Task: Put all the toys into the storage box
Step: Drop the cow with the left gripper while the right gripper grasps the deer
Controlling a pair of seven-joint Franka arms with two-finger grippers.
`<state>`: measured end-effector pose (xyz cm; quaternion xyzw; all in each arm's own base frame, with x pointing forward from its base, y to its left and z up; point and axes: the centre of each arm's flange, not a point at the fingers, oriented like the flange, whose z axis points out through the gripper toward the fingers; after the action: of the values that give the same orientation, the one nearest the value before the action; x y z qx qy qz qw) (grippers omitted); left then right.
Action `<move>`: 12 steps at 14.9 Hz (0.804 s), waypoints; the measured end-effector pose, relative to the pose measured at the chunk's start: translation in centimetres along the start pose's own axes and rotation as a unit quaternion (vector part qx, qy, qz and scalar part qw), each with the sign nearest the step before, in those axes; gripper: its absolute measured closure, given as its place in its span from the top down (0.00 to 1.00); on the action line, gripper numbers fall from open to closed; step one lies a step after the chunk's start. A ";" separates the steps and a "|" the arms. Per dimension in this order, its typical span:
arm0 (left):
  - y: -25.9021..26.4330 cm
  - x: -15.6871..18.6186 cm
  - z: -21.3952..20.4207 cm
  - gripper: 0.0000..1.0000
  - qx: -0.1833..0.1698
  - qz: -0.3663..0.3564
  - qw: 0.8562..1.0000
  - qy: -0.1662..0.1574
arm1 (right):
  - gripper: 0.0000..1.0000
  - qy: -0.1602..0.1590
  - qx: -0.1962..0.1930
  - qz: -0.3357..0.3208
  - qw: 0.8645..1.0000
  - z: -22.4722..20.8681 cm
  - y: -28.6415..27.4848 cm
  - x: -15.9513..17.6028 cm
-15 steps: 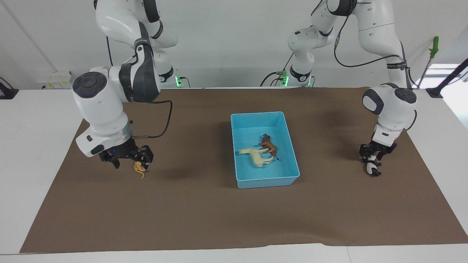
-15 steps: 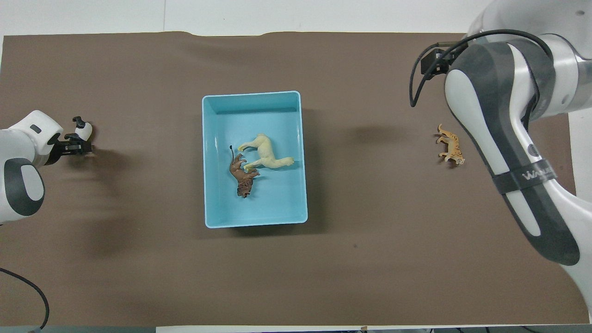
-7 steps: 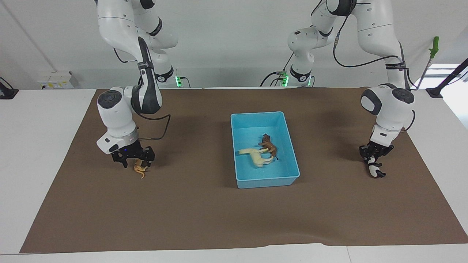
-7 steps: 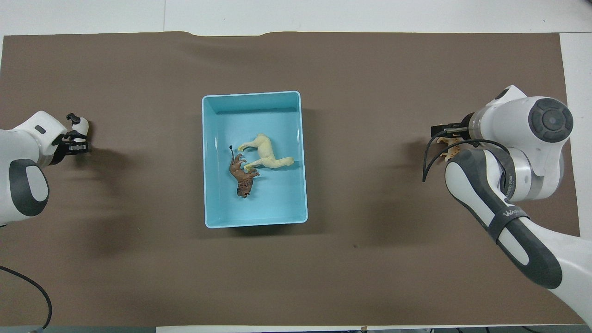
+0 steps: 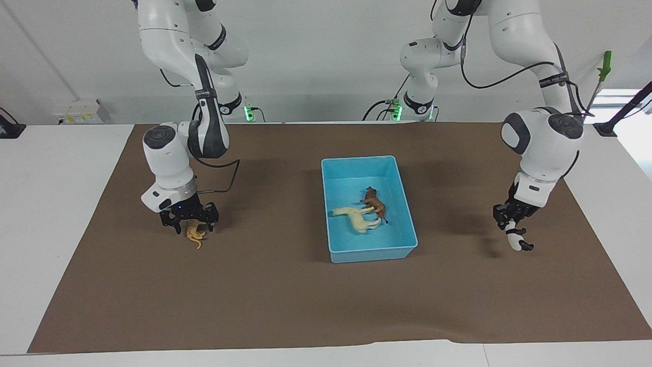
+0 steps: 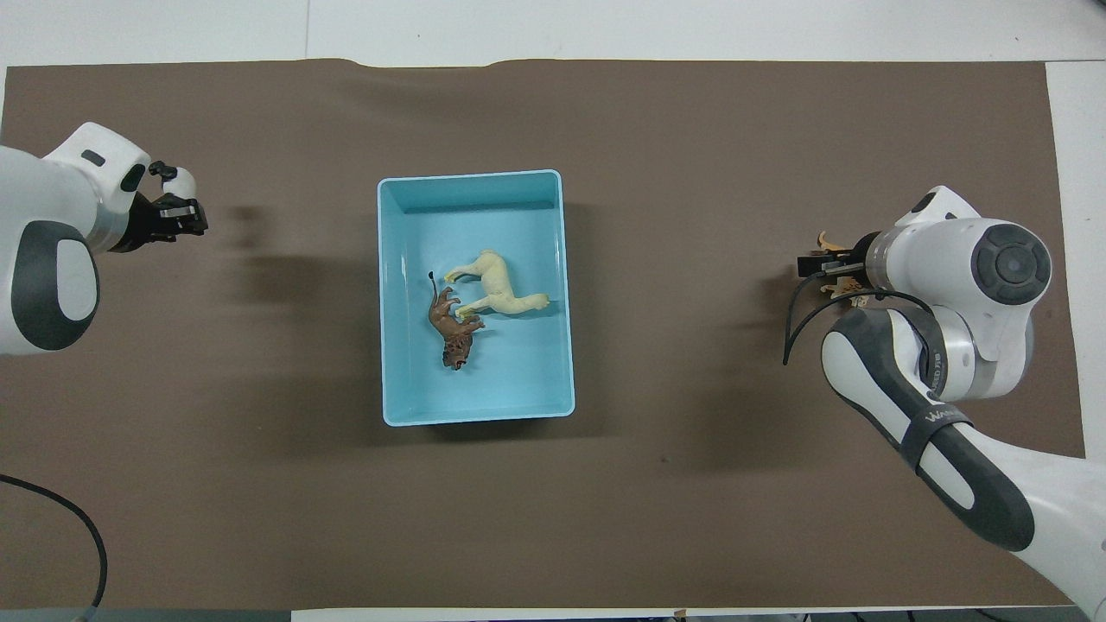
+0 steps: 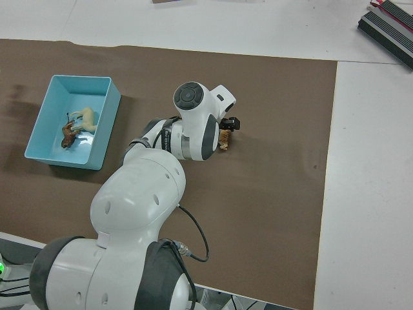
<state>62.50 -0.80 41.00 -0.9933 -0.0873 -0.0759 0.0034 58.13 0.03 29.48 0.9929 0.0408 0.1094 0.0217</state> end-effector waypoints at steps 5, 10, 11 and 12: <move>16.0 -6.8 -8.4 0.37 -0.008 -0.088 0.996 -0.026 | 0.76 0.000 -0.002 -0.012 1.000 0.1 0.9 -0.1; 24.7 -14.2 -5.9 0.37 -0.035 -0.103 0.994 -0.029 | 0.30 0.008 -0.003 -0.015 1.000 0.1 1.6 -0.1; 25.8 -15.8 -4.6 0.37 -0.040 -0.104 0.993 -0.028 | 0.30 0.012 -0.003 -0.015 1.000 0.2 1.5 -0.1; 26.5 -17.0 -3.6 0.40 -0.041 -0.104 0.993 -0.029 | 0.30 0.015 -0.003 -0.016 1.000 0.2 1.4 -0.2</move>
<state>50.03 -29.93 42.20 -0.9798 -0.1874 -0.0508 -0.0480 58.12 -1.39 29.33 0.9903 0.0566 0.1240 0.0260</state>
